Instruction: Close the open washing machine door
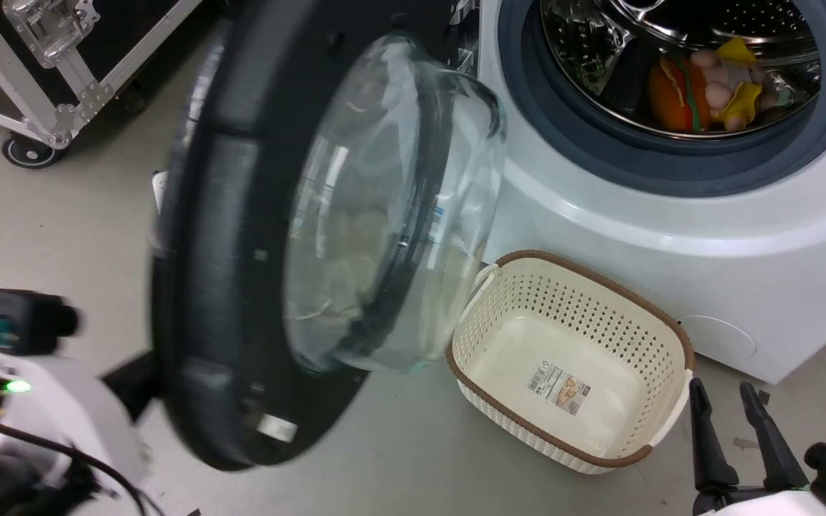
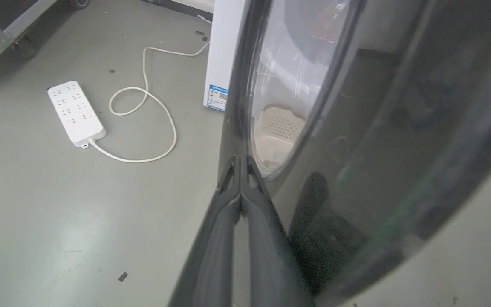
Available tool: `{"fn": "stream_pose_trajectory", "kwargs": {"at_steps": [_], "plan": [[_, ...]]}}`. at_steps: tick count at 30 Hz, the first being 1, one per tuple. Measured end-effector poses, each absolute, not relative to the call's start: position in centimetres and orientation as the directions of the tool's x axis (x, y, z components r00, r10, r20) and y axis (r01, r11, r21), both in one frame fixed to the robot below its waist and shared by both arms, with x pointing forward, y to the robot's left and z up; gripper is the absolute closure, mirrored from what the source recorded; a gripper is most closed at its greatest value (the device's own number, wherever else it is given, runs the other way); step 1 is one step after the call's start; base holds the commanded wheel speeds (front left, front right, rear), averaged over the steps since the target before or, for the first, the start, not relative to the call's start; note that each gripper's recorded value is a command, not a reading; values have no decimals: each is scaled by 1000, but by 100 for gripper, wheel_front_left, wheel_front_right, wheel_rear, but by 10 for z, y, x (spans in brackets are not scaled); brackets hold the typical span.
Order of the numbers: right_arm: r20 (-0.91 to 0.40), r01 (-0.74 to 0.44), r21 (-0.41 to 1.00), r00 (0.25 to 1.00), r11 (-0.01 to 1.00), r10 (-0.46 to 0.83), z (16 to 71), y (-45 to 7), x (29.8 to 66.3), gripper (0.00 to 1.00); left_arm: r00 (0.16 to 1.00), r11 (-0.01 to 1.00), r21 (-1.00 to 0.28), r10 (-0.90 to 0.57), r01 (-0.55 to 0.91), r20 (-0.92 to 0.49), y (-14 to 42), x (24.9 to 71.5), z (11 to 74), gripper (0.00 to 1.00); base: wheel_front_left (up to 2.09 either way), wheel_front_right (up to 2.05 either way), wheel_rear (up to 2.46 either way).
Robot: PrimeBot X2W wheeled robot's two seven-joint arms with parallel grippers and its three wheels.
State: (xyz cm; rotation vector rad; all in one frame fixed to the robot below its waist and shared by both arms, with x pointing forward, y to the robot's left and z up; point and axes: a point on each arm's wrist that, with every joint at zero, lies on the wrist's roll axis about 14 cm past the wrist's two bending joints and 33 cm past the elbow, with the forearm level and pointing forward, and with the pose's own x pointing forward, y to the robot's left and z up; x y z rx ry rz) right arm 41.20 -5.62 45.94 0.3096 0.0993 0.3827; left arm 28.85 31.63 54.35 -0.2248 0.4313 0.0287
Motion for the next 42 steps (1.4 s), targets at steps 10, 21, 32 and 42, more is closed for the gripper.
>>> {"fn": "stream_pose_trajectory", "kwargs": {"at_steps": [10, 21, 32, 42], "plan": [[-34, -268, 344, 954, 900, 297, 458, -84, 408, 0, 834, 913, -275, -393, 302, -387, 201, 302, 548, 100, 0, 0, 0], [-12, -103, 330, 994, 938, 113, 467, -149, 399, 0, 752, 781, -330, -613, 530, -242, 102, 349, 550, 100, 0, 0, 0], [3, 49, 330, 999, 943, -53, 475, -204, 376, 0, 724, 726, -335, -672, 601, -156, 24, 407, 537, 100, 0, 0, 0], [24, 151, 352, 985, 924, -170, 484, -239, 360, 0, 783, 766, -280, -618, 579, -73, -24, 475, 534, 100, 0, 0, 0]]}}
